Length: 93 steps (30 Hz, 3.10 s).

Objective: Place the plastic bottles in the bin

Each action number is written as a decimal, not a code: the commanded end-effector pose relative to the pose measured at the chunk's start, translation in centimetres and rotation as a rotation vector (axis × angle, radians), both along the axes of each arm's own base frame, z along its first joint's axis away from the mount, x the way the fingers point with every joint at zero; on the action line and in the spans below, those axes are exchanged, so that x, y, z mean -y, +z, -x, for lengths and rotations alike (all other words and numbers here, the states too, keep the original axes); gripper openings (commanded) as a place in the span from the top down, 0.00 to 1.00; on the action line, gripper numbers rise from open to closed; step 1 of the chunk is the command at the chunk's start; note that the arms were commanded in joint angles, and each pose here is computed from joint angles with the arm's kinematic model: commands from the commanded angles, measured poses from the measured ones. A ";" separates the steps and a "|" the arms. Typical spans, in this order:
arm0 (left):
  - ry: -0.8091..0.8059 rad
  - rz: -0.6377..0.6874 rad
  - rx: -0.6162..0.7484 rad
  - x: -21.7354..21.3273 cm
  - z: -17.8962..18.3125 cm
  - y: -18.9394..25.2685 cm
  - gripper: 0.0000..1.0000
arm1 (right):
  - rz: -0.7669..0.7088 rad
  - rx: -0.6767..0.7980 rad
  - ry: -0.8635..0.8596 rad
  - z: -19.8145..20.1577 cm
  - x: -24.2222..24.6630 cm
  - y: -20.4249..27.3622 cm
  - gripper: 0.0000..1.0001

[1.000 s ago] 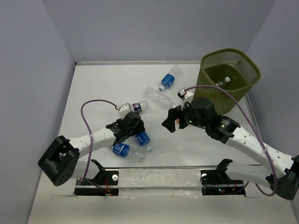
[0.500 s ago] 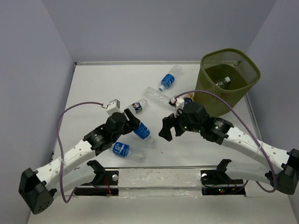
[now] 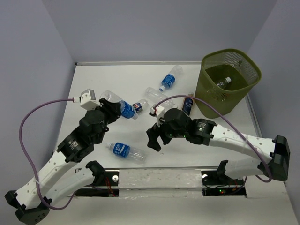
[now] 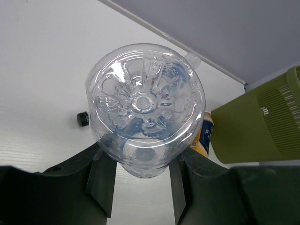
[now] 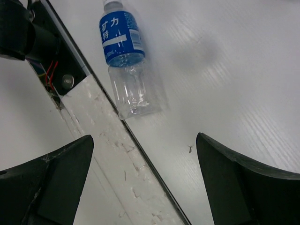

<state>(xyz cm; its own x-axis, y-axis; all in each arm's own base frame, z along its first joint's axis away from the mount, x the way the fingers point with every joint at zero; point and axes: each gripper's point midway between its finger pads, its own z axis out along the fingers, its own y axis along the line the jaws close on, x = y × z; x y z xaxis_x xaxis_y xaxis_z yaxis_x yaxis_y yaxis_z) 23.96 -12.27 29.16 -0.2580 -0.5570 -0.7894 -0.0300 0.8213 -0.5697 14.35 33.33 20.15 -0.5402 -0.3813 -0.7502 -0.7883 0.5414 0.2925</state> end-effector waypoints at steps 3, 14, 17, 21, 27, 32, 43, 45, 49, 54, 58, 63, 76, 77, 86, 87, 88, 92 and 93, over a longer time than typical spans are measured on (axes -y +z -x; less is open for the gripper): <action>0.067 -0.031 0.055 -2.0 0.1 2.4 0.76 | 0.003 0.077 -0.001 -1.0 -1.9 1.6 0.05; 0.259 -0.086 0.167 -7.4 1.1 8.8 0.75 | 0.085 0.144 0.152 -1.6 -10.0 -3.2 0.00; 0.345 -0.104 0.199 -9.6 1.7 10.8 0.75 | 0.086 0.151 0.164 -1.4 -12.1 -4.1 0.00; 0.384 -0.102 0.231 -11.0 2.5 12.5 0.75 | 0.123 0.131 0.182 -1.5 -14.3 -7.2 0.00; 0.374 -0.109 0.229 -10.9 2.4 12.1 0.75 | 0.157 0.083 0.207 -1.4 -17.1 -11.0 0.01; 0.350 -0.099 0.235 -10.4 2.3 12.2 0.75 | 0.149 0.086 0.163 -2.1 -17.7 -11.7 0.12; 0.304 -0.074 0.248 -9.6 2.3 12.8 0.75 | 0.067 0.219 -0.068 -5.6 -12.2 -3.8 0.55; 0.290 -0.055 0.267 -9.5 2.5 13.8 0.75 | 0.040 0.250 -0.184 -8.6 -9.0 -1.1 0.57; 0.238 -0.006 0.316 -9.0 3.0 16.0 0.75 | -0.042 0.326 -0.388 -13.0 -0.8 5.9 0.59; 0.153 0.018 0.350 -6.7 2.3 18.1 0.76 | -0.106 0.500 -0.651 -16.9 9.8 15.0 0.61; 0.049 0.031 0.360 -3.1 0.7 18.9 0.76 | -0.139 0.606 -0.913 -20.9 19.3 20.8 0.66; -0.075 0.056 0.377 1.4 -1.1 20.2 0.76 | -0.193 0.668 -1.180 -24.6 29.8 24.8 0.66; -0.290 0.199 0.453 10.3 -4.4 23.9 0.76 | -0.207 0.608 -1.320 -26.5 34.9 23.7 0.00; -0.313 0.210 0.446 11.5 -4.9 23.7 0.76 | -0.254 0.600 -1.297 -25.2 34.2 24.6 0.00; -0.407 0.317 0.511 19.1 -7.1 26.4 0.76 | -0.527 0.648 -1.083 -14.6 30.1 29.7 0.21; -0.423 0.335 0.520 20.6 -7.5 26.5 0.76 | -0.548 0.646 -1.052 -13.7 29.6 29.8 0.30; -0.430 0.353 0.521 21.5 -7.7 26.5 0.76 | -0.565 0.650 -1.040 -12.8 29.4 30.0 0.50; -0.469 0.395 0.531 27.0 -8.3 25.5 0.76 | -0.629 0.645 -0.964 -9.1 28.1 29.8 1.00; -0.468 0.427 0.565 27.3 -8.1 27.3 0.76 | -0.637 0.645 -0.952 -8.6 27.9 29.7 1.00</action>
